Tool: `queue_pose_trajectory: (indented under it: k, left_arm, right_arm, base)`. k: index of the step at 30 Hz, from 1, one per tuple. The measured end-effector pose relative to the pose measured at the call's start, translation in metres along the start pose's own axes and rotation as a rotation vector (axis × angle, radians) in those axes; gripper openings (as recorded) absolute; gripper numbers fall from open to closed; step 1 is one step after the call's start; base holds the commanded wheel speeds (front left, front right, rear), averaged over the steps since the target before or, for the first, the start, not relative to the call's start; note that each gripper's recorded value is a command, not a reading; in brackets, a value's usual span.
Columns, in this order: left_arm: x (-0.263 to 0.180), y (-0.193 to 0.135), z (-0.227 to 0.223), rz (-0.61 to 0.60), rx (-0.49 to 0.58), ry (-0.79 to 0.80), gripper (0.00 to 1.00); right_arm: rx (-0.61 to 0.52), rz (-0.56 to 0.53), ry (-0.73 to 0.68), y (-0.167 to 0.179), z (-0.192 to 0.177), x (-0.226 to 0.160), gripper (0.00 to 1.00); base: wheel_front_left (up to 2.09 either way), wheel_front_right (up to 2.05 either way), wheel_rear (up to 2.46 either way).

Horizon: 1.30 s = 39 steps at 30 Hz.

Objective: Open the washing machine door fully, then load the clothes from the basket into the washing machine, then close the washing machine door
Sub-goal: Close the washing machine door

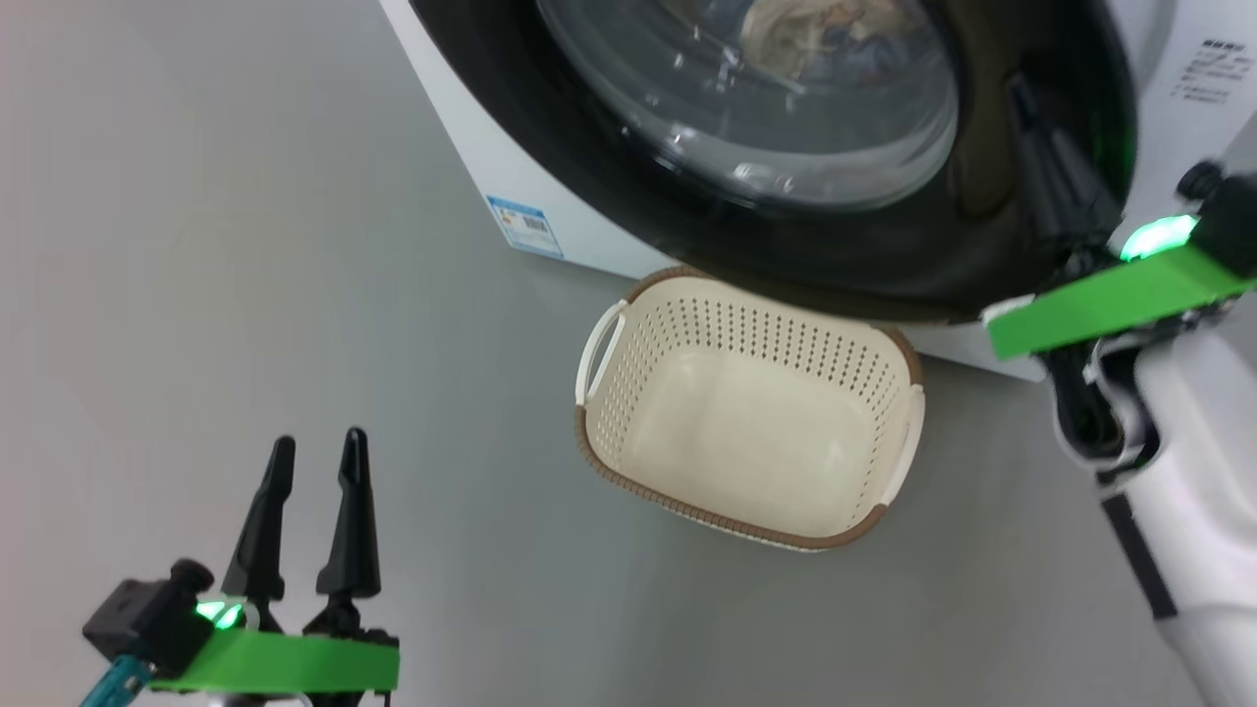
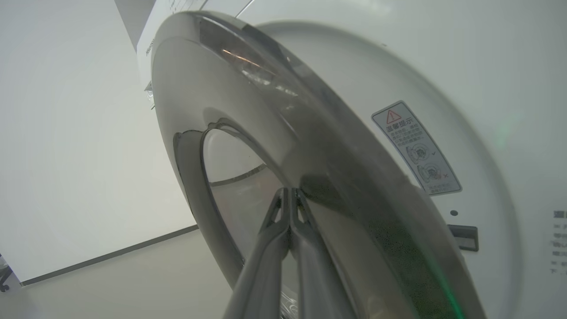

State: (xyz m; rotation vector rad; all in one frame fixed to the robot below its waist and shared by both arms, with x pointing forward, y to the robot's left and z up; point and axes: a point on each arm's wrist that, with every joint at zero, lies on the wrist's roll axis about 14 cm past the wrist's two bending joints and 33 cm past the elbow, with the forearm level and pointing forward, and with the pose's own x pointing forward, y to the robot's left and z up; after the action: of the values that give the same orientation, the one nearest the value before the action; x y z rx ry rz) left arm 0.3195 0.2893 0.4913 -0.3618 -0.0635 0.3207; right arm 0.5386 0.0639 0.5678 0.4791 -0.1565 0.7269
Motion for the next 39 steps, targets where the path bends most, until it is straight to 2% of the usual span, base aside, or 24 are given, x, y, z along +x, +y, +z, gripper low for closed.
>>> queue_pose_trajectory:
  k: [13, 23, 31, 32, 35, 36, 37, 38, 39]
  left_arm:
    - [0.027, -0.007, -0.007, -0.001, 0.020, 0.015, 1.00]
    - [0.036, -0.008, -0.011, 0.000, 0.035, 0.026, 1.00]
    - [0.033, -0.006, -0.008, -0.002, 0.025, 0.019, 1.00]
    - [0.032, -0.005, -0.008, -0.001, 0.024, 0.019, 1.00]
    - [0.027, -0.001, -0.007, 0.006, 0.019, 0.021, 1.00]
    - [0.024, 0.001, -0.007, 0.009, 0.020, 0.022, 1.00]
    - [0.021, 0.004, -0.006, 0.013, 0.020, 0.023, 1.00]
    - [0.019, 0.006, -0.005, 0.016, 0.021, 0.023, 1.00]
    - [0.017, 0.008, -0.005, 0.017, 0.020, 0.022, 1.00]
  right_arm:
    - [0.053, -0.064, -0.076, -0.043, 0.001, 0.047, 0.00]
    - [0.066, -0.042, -0.062, -0.042, -0.017, 0.059, 0.00]
    - [0.038, -0.008, -0.008, -0.022, -0.025, 0.043, 0.01]
    - [0.042, -0.009, 0.004, -0.020, -0.028, 0.037, 0.17]
    - [0.047, -0.015, 0.040, -0.013, -0.035, 0.017, 0.50]
    - [0.050, -0.021, 0.048, -0.012, -0.036, 0.010, 0.78]
    - [0.048, -0.026, 0.057, -0.010, -0.037, 0.004, 0.94]
    - [0.048, -0.034, 0.063, -0.010, -0.037, -0.002, 1.00]
    - [0.048, -0.045, 0.068, -0.011, -0.037, -0.009, 1.00]
  base:
    - [0.00, 0.00, 0.00]
    - [0.00, 0.00, 0.00]
    - [0.00, 0.00, 0.00]
    - [0.00, 0.00, 0.00]
    - [0.00, 0.00, 0.00]
    - [0.00, 0.00, 0.00]
    - [0.00, 0.00, 0.00]
    - [0.00, 0.00, 0.00]
    - [0.00, 0.00, 0.00]
